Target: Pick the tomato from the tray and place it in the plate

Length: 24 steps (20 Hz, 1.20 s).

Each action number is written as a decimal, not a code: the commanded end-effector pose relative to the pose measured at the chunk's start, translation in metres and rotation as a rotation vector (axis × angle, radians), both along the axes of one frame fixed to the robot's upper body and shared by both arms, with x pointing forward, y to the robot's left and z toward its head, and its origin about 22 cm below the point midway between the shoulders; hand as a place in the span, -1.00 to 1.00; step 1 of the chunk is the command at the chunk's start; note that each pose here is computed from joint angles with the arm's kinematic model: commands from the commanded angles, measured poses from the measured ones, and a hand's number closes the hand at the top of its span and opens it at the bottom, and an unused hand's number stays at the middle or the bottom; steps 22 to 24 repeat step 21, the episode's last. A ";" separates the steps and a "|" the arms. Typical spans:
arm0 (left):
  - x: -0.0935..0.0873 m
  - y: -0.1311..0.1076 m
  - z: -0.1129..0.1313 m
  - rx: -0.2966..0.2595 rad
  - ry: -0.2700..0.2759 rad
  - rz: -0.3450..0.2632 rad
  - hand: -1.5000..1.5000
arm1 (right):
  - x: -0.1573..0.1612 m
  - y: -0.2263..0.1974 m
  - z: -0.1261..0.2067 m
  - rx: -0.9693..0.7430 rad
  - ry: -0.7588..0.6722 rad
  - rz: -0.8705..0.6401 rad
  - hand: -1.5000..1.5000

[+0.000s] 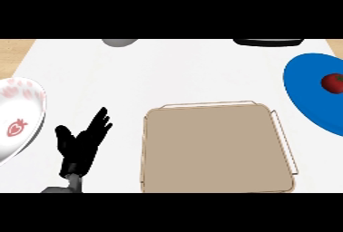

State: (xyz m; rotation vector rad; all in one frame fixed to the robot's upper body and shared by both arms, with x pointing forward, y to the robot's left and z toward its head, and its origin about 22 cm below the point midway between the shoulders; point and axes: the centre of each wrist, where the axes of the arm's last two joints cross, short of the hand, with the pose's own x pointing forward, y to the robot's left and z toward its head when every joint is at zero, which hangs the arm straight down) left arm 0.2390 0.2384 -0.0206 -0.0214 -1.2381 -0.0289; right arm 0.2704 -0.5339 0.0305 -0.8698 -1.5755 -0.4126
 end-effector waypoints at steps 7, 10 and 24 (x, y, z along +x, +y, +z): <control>-0.006 -0.011 -0.009 0.002 0.047 0.013 0.00 | -0.059 -0.035 -0.007 0.010 0.057 0.199 -1.00; -0.009 0.001 -0.015 0.001 0.043 0.026 0.00 | -0.093 -0.038 -0.030 -0.046 0.105 0.193 -1.00; -0.011 0.007 -0.028 0.006 0.057 0.036 0.00 | -0.112 -0.019 -0.056 -0.037 0.171 0.180 -1.00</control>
